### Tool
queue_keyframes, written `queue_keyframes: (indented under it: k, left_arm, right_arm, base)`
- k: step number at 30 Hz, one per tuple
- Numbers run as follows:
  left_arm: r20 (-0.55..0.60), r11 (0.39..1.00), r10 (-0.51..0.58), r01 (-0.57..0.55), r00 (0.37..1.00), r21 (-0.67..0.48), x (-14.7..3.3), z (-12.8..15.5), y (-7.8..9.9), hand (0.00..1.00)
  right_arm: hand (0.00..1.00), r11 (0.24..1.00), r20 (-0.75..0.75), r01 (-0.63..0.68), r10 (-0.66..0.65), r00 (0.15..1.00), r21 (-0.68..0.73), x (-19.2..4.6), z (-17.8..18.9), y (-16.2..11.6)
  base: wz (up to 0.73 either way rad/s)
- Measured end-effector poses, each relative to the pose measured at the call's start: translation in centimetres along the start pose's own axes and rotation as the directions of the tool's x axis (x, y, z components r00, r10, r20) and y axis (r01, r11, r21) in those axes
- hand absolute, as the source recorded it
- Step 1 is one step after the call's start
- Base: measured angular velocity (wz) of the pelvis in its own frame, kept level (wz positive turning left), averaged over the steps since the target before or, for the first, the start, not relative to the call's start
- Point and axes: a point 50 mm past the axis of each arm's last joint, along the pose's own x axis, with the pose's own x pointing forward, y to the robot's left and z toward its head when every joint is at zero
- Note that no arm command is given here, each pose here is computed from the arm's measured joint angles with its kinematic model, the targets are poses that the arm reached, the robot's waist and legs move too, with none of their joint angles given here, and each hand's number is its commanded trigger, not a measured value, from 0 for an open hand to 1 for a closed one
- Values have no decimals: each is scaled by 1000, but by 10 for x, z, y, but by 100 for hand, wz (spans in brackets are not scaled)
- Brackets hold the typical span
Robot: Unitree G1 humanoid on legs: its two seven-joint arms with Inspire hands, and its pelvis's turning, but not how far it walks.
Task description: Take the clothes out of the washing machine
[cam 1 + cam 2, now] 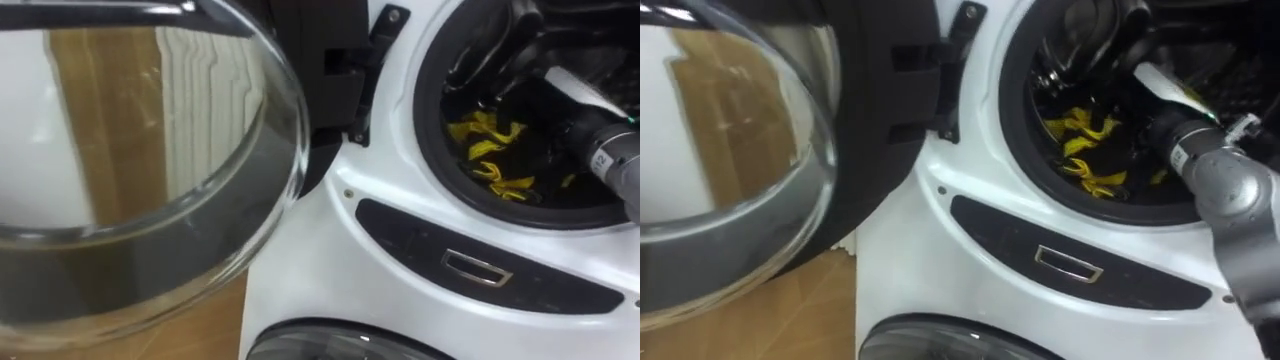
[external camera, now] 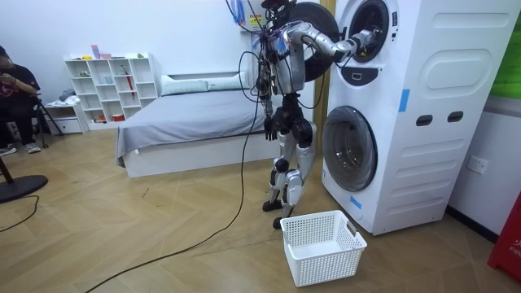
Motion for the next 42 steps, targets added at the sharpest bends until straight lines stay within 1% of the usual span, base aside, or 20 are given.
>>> queue_keyframes:
  k: [2,6,8,9,11,15,16,18,20,23,26,29,30,31,32,34,35,37,39,42]
  left_arm:
    - [11,1000,2,-2,1000,-5,0,2,-4,0]
    - [17,1000,21,-21,1000,-7,0,0,-8,0]
    - [19,999,35,-35,999,-6,-1,-5,-11,0]
    - [16,999,38,-38,999,-6,-2,-8,-12,0]
    - [11,999,41,-41,999,-4,-3,-16,-19,0]
    - [-4,999,45,-45,999,-19,-5,-27,-27,0]
    - [-5,999,49,-49,999,-23,-6,-28,-29,0]
    - [-5,999,46,-46,999,-25,-5,-28,-32,0]
    - [-15,998,45,-45,999,-33,-6,-32,-43,0]
    - [-13,999,34,-34,999,-39,-8,-35,-53,0]
    - [-20,998,41,-42,999,-42,-9,-39,-54,0]
    - [-24,998,44,-45,999,-47,-10,-45,-54,0]
    - [-28,997,51,-53,998,-57,-10,-47,-52,0]
    - [-41,993,65,-69,997,-91,-10,-51,-48,0]
    - [-66,991,61,-68,996,-114,-10,-56,-51,0]
    - [-57,990,66,-73,996,-124,-9,-52,-51,0]
    - [-32,989,78,-82,996,-124,-8,-44,-48,0]
    - [-8,986,106,-106,994,-126,-7,-38,-42,0]
    - [-16,983,126,-127,992,-130,-7,-42,-38,0]
    - [-52,979,131,-137,990,-153,-8,-53,-36,0]
  right_arm:
    - [100,999,72,33,-30,997,-39,-5,18,-5]
    - [100,995,159,82,-72,985,-58,-14,37,-9]
    - [100,992,228,110,-95,969,-54,-28,49,-6]
    - [100,992,247,112,-96,964,-49,-31,51,-5]
    - [100,994,299,109,-104,949,1,-46,55,0]
    - [100,993,380,103,-119,917,62,-62,68,1]
    - [100,990,398,94,-129,908,105,-68,67,2]
    - [100,981,396,89,-151,906,172,-75,63,7]
    - [100,959,391,77,-184,902,274,-82,58,13]
    - [100,935,404,81,-226,886,346,-90,57,15]
    - [100,901,406,69,-260,876,428,-102,51,11]
    - [100,884,425,36,-260,867,467,-107,50,12]
    - [100,880,429,33,-263,864,473,-108,50,14]
    - [100,877,457,21,-271,847,480,-110,54,14]
    - [100,872,477,-3,-265,838,489,-113,56,15]
    - [100,857,474,-27,-257,842,514,-116,54,18]
    - [100,840,452,-24,-267,851,542,-118,48,16]
    - [100,812,428,-26,-281,859,584,-121,41,12]
    - [100,801,446,-54,-275,852,597,-123,42,11]
    - [100,779,458,-86,-272,846,621,-134,41,10]
  base:
    - [-30]
    - [-26]
    - [-28]
    - [-26]
    - [-4]
    - [-17]
    - [-15]
    - [-11]
    - [-13]
    - [3]
    - [5]
    - [-15]
    - [-46]
    - [-26]
    - [8]
    - [72]
    - [62]
    - [8]
    - [-46]
    - [-33]
